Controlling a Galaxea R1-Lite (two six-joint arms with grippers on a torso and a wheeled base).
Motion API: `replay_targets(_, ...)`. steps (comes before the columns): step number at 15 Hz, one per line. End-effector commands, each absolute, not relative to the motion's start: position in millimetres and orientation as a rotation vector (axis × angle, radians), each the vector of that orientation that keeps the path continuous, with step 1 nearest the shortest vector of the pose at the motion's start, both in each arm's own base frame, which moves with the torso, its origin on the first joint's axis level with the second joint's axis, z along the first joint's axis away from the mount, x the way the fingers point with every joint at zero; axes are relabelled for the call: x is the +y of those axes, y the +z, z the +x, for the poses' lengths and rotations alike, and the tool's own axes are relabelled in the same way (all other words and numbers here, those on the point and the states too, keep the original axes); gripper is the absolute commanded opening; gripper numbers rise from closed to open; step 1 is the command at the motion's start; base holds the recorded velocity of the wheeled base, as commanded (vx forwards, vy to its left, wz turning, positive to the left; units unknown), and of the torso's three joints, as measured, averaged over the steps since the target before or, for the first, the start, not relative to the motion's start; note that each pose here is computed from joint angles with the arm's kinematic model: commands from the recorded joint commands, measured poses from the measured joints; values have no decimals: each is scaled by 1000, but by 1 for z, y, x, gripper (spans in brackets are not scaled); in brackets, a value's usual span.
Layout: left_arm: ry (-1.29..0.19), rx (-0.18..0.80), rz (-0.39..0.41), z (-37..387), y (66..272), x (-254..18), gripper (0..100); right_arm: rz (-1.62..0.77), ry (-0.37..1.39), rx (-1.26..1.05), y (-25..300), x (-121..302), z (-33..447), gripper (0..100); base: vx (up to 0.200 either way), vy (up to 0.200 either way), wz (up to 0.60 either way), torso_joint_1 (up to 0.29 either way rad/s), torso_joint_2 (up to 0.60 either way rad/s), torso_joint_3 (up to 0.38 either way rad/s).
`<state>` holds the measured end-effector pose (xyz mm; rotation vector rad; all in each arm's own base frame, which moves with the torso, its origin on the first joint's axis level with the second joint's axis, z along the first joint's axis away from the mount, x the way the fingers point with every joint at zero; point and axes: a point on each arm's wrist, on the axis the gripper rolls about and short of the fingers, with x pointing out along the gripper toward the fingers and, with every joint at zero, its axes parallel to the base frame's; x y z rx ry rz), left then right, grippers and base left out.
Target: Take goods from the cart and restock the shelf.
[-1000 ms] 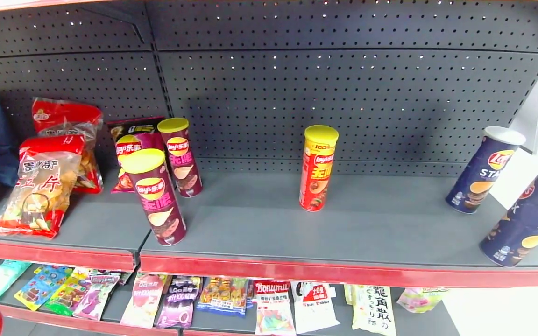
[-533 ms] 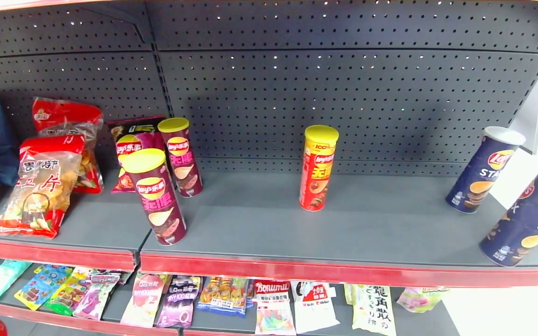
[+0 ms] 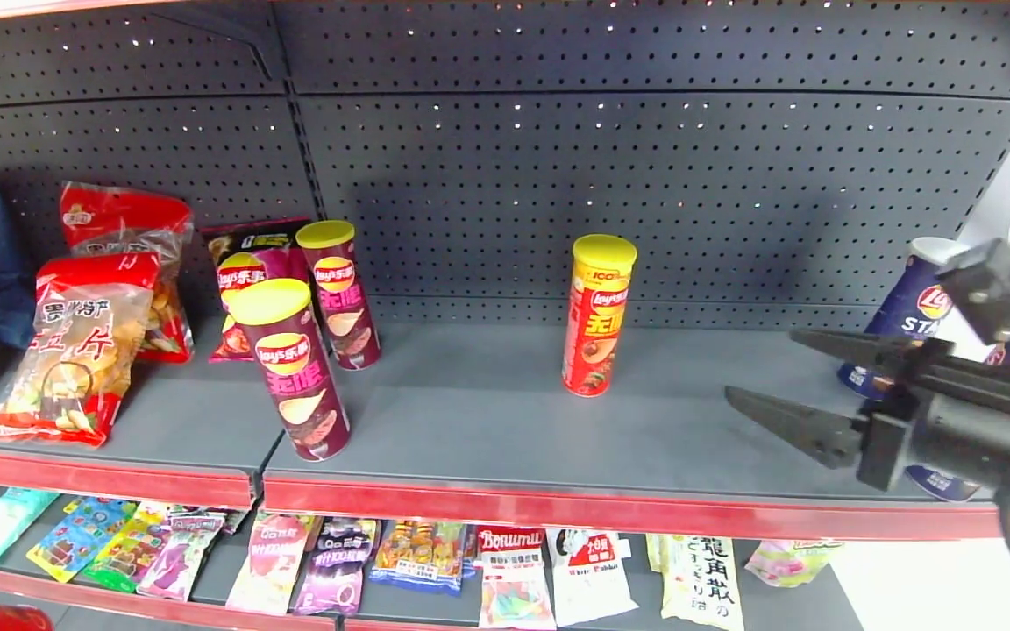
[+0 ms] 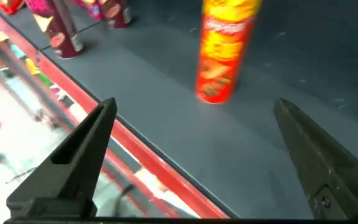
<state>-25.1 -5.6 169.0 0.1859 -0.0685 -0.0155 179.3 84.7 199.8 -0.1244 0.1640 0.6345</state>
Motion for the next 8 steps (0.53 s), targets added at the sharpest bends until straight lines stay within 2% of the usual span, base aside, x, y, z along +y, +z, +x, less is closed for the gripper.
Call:
replay_targets(1, -15, -60, 186, -24, 167, -6, 0, -86, 690, 276, 171, 131, 231, 100, 0, 0, 0, 0, 0, 0)
replay_targets(5, -12, -53, 189, -25, 166, -6, 0, -85, 684, 265, 162, 151, 269, 100, 0, 0, 0, 0, 0, 0)
replay_targets(8, -11, -50, 190, -24, 167, -5, 0, -90, 582, 259, 155, 155, 295, 100, 0, 0, 0, 0, 0, 0)
